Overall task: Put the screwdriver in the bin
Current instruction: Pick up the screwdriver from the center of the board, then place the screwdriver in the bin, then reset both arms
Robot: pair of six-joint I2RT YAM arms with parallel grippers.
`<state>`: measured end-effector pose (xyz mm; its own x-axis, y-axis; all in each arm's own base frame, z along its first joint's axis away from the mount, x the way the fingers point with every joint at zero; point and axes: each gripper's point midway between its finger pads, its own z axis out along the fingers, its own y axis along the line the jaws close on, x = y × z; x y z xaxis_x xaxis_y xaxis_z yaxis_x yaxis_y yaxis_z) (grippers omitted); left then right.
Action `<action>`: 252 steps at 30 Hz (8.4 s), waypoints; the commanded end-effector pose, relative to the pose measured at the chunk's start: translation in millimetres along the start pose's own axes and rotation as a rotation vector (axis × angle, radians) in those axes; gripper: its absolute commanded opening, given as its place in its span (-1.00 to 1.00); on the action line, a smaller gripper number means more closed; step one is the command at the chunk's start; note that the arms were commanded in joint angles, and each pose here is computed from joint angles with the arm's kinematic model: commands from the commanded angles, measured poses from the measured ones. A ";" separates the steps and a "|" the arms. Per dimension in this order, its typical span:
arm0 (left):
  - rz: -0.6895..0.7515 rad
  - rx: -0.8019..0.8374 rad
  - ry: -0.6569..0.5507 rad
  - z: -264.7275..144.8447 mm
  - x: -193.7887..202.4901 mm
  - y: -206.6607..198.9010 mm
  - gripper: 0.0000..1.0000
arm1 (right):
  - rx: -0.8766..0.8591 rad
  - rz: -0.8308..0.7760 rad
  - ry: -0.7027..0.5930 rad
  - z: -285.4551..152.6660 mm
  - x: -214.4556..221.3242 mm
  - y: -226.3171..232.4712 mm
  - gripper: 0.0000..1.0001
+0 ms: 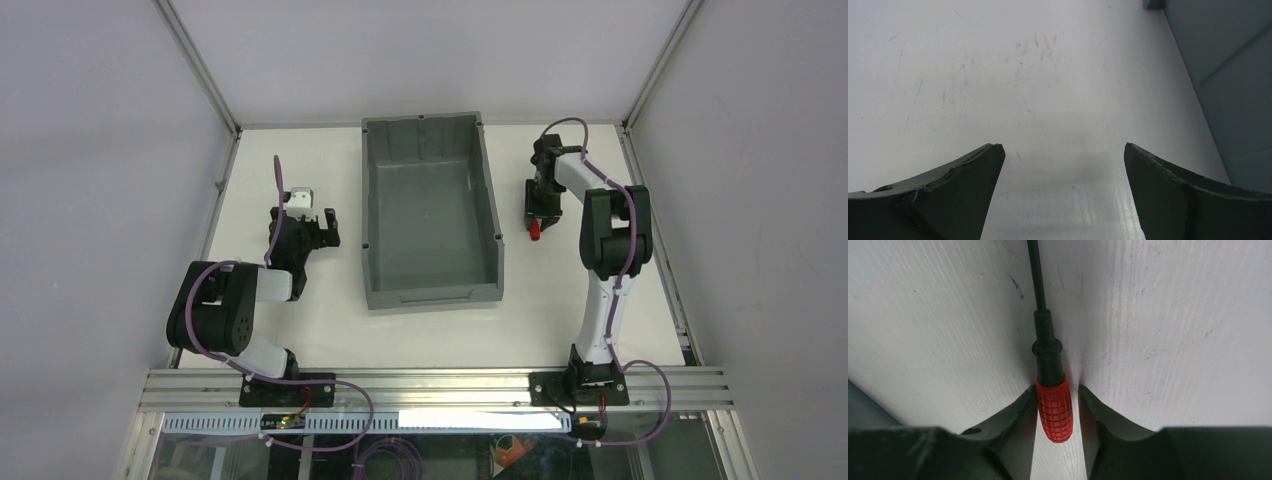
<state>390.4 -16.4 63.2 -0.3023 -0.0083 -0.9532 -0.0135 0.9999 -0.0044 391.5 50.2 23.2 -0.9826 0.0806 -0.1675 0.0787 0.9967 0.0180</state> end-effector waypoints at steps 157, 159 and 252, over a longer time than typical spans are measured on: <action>-0.015 0.007 -0.056 -1.8 -17.0 0.7 0.98 | -0.044 -0.115 -0.117 -4.4 29.1 261.8 -0.46; -0.015 0.007 -0.055 -1.7 -16.9 0.8 0.98 | -0.046 -0.115 -0.122 -6.8 28.1 262.1 -0.36; -0.015 0.007 -0.056 -1.7 -17.0 0.8 0.98 | -0.058 0.223 -0.527 -83.2 -45.9 -25.1 0.99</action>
<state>390.4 -16.4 63.2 -0.3023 -0.0083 -0.9532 -0.0132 0.9999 -0.0046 404.7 15.6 118.6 -0.7465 0.3096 -0.5890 0.2979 0.9470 0.1203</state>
